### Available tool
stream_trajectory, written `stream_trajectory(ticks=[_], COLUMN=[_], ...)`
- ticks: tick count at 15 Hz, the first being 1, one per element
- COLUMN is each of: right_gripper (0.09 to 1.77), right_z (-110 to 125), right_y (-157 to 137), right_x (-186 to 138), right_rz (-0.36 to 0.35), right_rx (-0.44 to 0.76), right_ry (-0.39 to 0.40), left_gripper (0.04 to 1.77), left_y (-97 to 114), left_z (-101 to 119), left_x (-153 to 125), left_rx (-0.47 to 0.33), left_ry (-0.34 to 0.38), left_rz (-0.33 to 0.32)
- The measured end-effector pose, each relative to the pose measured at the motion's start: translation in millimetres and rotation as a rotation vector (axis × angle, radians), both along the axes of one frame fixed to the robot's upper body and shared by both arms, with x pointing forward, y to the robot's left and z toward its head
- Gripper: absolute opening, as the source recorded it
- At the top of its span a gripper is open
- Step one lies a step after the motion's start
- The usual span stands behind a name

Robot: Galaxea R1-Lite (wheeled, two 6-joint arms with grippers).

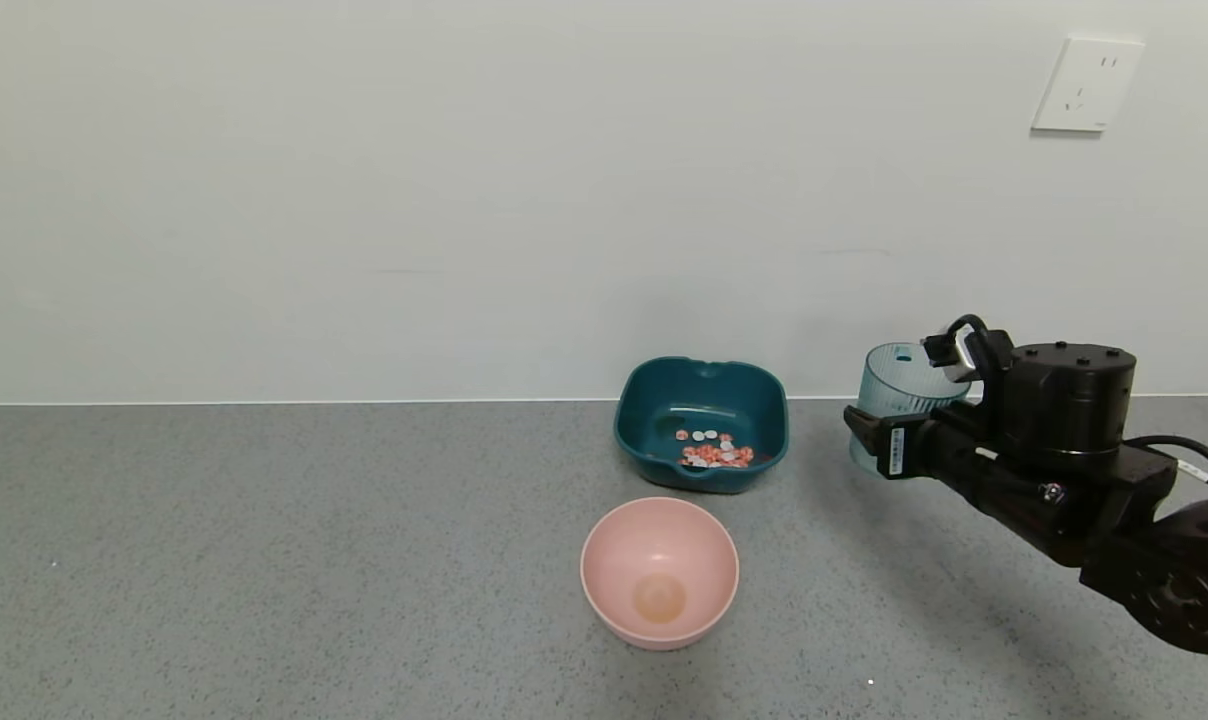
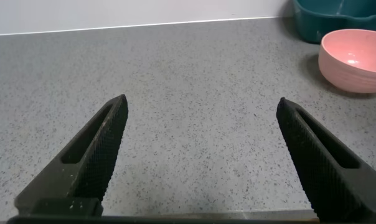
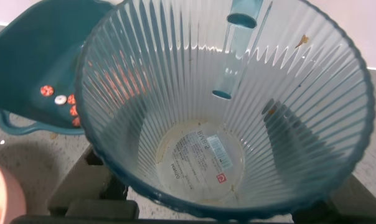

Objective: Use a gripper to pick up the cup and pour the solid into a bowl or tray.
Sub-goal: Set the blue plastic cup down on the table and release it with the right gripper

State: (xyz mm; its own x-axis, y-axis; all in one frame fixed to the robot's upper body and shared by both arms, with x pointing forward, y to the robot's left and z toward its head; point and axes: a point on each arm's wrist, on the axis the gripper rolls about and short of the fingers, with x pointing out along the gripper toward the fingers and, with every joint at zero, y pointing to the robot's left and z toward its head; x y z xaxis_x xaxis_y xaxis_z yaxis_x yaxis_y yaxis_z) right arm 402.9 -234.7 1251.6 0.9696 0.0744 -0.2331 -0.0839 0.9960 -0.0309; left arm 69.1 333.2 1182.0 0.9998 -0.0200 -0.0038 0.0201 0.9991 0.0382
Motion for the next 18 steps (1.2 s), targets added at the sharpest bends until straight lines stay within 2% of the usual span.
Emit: stream_trajectory(ticks=[3, 11, 18], right_gripper=[1.36, 1.36, 1.36], right_z=[-18, -61, -89], right_y=[-3, -28, -38], right_x=[10, 64, 95], right_rz=[-0.029, -0.213, -0.259], right_rx=[0.001, 0.021, 0.02], right_ry=[-0.011, -0.006, 0.008], left_gripper=[1.72, 1.72, 1.72], left_y=[0, 0, 0], left_z=[0, 0, 0], left_x=[0, 0, 0], left_rx=[0.0, 0.0, 0.0], left_ry=[0.0, 0.0, 0.0], left_rz=[0.0, 0.0, 0.0])
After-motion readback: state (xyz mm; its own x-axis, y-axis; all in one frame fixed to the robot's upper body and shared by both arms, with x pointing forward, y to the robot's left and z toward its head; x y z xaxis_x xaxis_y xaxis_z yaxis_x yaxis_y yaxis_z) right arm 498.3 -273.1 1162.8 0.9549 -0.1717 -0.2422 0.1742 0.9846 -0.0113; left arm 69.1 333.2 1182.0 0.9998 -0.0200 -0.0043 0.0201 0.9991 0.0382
